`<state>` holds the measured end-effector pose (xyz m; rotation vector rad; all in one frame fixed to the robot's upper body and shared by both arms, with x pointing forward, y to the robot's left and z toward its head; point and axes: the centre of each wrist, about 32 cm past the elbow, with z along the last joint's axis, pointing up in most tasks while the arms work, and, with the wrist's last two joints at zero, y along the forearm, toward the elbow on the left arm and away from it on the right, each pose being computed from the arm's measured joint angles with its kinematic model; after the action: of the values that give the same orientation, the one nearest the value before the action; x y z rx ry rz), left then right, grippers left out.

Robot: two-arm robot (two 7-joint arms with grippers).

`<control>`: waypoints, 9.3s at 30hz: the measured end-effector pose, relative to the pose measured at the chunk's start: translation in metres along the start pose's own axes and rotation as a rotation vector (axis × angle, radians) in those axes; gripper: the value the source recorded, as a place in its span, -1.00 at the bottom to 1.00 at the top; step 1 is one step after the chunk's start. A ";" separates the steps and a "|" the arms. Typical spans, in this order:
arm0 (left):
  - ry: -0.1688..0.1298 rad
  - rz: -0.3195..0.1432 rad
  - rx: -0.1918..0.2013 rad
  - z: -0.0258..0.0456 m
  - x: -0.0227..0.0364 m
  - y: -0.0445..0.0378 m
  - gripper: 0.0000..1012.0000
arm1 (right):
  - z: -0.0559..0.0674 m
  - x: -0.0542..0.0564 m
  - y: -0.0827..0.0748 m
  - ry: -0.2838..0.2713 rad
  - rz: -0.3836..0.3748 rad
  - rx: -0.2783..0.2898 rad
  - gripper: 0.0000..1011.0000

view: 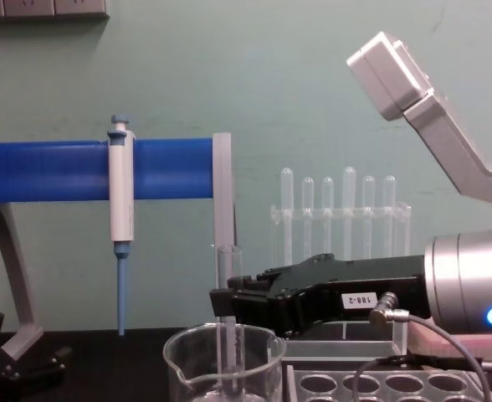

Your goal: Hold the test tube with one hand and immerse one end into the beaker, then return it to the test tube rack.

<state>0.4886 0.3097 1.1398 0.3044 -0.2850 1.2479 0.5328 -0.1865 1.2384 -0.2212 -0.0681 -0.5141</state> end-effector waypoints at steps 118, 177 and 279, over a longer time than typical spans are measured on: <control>0.000 0.000 0.000 0.0000 0.0000 0.0000 0.98 | -0.001 0.000 0.000 0.000 0.001 -0.003 -0.54; 0.000 0.000 0.000 0.0000 0.0000 0.0000 0.98 | -0.001 0.000 0.000 0.000 0.001 -0.003 -0.54; 0.000 0.000 0.000 0.0000 0.0000 0.0000 0.98 | -0.001 0.000 0.000 0.000 0.001 -0.003 -0.54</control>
<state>0.4886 0.3097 1.1398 0.3044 -0.2851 1.2479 0.5326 -0.1867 1.2377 -0.2241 -0.0673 -0.5131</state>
